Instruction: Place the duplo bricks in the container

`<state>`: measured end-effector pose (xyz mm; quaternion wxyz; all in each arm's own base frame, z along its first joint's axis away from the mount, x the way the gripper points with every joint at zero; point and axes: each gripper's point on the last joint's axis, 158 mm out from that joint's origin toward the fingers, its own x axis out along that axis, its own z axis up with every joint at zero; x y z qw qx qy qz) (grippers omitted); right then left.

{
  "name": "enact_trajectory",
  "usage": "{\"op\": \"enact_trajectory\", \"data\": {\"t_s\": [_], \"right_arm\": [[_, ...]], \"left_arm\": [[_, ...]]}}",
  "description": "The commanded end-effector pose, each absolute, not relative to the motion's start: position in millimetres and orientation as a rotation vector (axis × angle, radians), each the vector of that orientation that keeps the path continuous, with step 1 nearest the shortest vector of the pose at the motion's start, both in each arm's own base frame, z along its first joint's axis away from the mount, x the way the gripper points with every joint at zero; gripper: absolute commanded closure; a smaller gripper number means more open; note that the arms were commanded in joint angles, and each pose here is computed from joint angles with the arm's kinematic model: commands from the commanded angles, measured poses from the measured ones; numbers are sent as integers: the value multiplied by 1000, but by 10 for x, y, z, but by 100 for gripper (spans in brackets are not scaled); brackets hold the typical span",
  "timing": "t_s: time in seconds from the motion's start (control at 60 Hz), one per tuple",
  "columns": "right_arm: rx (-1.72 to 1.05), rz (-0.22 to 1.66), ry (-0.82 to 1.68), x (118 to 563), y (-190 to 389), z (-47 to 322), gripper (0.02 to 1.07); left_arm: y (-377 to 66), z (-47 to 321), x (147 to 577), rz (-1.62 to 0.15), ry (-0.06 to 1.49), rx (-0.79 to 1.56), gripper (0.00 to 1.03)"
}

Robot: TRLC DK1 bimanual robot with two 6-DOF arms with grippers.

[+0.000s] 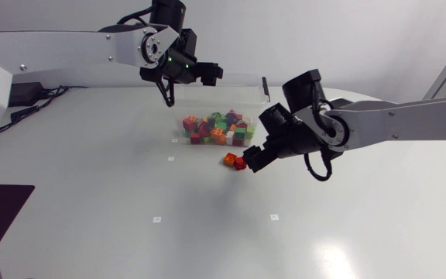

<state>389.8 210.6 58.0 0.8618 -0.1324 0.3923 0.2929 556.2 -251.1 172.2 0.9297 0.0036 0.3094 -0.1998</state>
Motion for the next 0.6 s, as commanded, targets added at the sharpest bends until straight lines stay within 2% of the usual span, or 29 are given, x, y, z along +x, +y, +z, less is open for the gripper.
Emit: {"op": "enact_trajectory", "data": {"t_s": [0.0,0.067,0.233,0.583], "right_arm": [[-298,596,862,3891,2134,409,11],[-291,586,893,3892,2165,354,11],[-299,535,967,3924,2248,135,12],[-309,434,1058,4154,2271,-211,18]], "left_arm": [[-2490,1982,5521,-405,591,-4,11],[-2446,2059,5443,-404,582,5,7],[-2318,2211,5157,-409,570,23,7],[-2036,2189,4472,-434,574,104,7]]}}
